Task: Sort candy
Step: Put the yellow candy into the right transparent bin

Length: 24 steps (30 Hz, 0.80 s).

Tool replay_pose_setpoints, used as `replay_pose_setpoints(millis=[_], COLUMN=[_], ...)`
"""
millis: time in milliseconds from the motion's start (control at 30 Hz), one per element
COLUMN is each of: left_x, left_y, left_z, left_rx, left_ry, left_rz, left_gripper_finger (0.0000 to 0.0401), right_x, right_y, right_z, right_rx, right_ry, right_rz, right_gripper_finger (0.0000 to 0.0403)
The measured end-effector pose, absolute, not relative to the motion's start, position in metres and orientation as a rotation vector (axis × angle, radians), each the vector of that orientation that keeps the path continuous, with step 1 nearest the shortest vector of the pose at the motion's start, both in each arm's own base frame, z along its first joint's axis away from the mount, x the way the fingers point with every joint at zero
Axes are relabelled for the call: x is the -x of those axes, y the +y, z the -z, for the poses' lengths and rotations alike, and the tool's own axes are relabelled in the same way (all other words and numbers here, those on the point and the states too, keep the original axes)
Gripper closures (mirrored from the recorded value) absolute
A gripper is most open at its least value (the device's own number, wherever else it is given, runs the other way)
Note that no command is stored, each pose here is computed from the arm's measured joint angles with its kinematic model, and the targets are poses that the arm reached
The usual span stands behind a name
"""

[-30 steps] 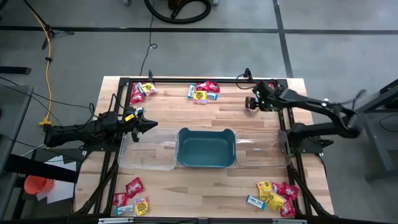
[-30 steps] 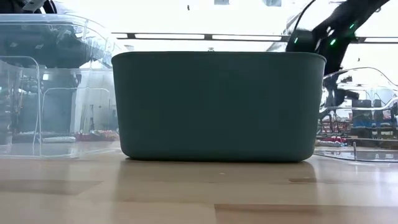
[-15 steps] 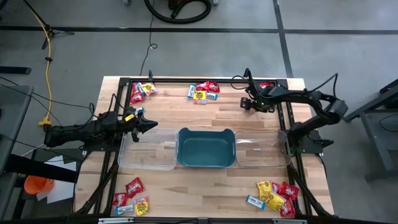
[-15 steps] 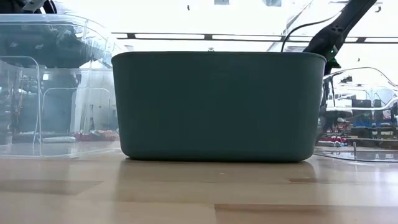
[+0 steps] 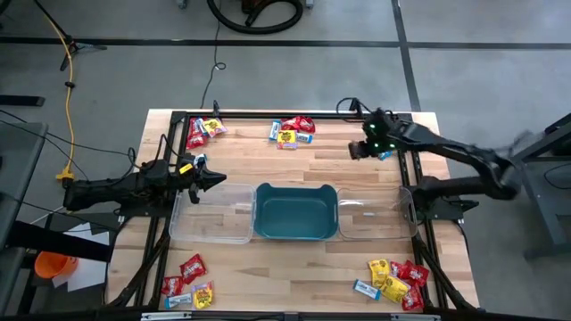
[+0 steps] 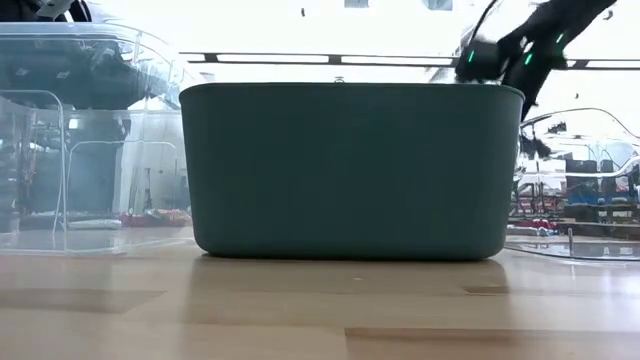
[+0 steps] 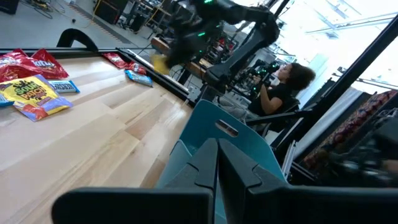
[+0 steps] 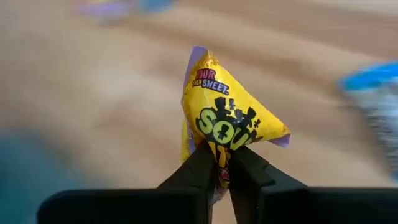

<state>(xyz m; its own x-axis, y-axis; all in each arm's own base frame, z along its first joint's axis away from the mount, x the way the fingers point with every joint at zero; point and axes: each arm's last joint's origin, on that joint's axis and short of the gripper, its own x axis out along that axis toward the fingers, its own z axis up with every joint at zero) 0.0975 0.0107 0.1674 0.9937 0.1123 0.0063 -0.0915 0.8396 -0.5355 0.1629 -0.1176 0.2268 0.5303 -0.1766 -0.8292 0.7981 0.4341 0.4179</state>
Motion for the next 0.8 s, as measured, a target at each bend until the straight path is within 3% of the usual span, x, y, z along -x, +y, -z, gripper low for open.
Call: replay_pose_setpoints(millis=[133, 233, 433, 567, 800], left_x=[-0.097, -0.097, -0.097, -0.097, -0.097], left_y=[0.011, 0.011, 0.011, 0.011, 0.011], left_z=[-0.167, -0.167, -0.168, -0.167, -0.167], left_rx=[0.564, 0.564, 0.564, 0.564, 0.564], left_ry=[-0.038, -0.038, -0.038, -0.038, -0.038], left_rz=[-0.108, -0.108, -0.108, -0.108, -0.108], left_gripper_finger=[0.0401, 0.0401, 0.0401, 0.0401, 0.0401], right_x=[-0.162, -0.158, -0.15, -0.15, -0.16], right_y=[-0.071, -0.034, 0.015, 0.026, 0.033], right_z=[-0.261, -0.273, -0.269, -0.258, -0.242], right_rx=[-1.05, -1.072, -1.042, -1.012, -0.931], right_ry=[0.726, 0.766, 0.947, 1.046, 1.185], right_rz=[0.193, 0.028, 0.052, 0.183, 0.21], right_gripper_finger=[0.0397, 0.0397, 0.0395, 0.0385, 0.0278])
